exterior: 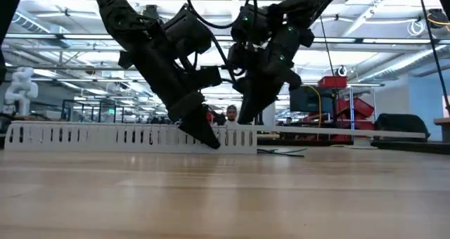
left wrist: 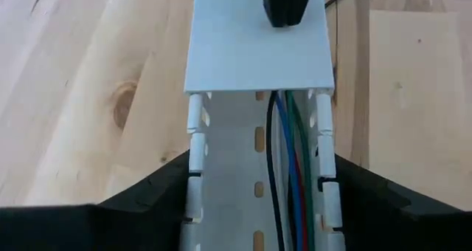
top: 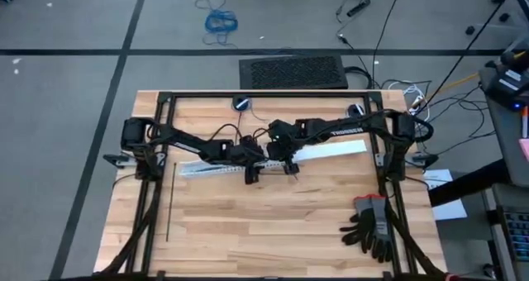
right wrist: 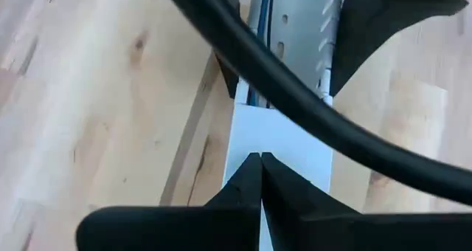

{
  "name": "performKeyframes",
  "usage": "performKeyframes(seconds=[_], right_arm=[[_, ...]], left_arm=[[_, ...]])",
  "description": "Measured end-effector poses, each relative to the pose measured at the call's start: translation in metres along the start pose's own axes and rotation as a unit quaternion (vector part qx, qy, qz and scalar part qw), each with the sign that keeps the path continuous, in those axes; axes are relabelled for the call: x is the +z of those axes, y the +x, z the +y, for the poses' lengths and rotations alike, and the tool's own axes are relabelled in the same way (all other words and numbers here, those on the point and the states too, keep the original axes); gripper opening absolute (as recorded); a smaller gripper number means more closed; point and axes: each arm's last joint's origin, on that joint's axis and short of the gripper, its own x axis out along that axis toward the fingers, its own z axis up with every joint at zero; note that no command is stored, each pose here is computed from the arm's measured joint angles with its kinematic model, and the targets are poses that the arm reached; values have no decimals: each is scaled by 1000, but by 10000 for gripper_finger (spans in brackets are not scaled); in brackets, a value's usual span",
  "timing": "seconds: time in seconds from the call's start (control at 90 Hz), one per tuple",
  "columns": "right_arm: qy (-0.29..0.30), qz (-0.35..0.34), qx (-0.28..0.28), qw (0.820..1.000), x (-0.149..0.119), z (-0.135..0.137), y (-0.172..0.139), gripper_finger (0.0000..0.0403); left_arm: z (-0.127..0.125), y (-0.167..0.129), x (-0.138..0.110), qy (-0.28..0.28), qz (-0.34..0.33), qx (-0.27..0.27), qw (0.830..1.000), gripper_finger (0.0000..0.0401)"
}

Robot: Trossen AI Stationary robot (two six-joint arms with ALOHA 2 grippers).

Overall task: Ziptie cables
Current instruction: Close the cable duct

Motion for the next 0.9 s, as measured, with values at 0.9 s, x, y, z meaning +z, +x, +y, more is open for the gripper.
performKeyframes(seconds=[0.9], right_arm=[[-24, -19, -46, 999, 19, -7, -24, 0]], left_arm=[[1, 0, 2, -5, -10, 0, 1000, 238]])
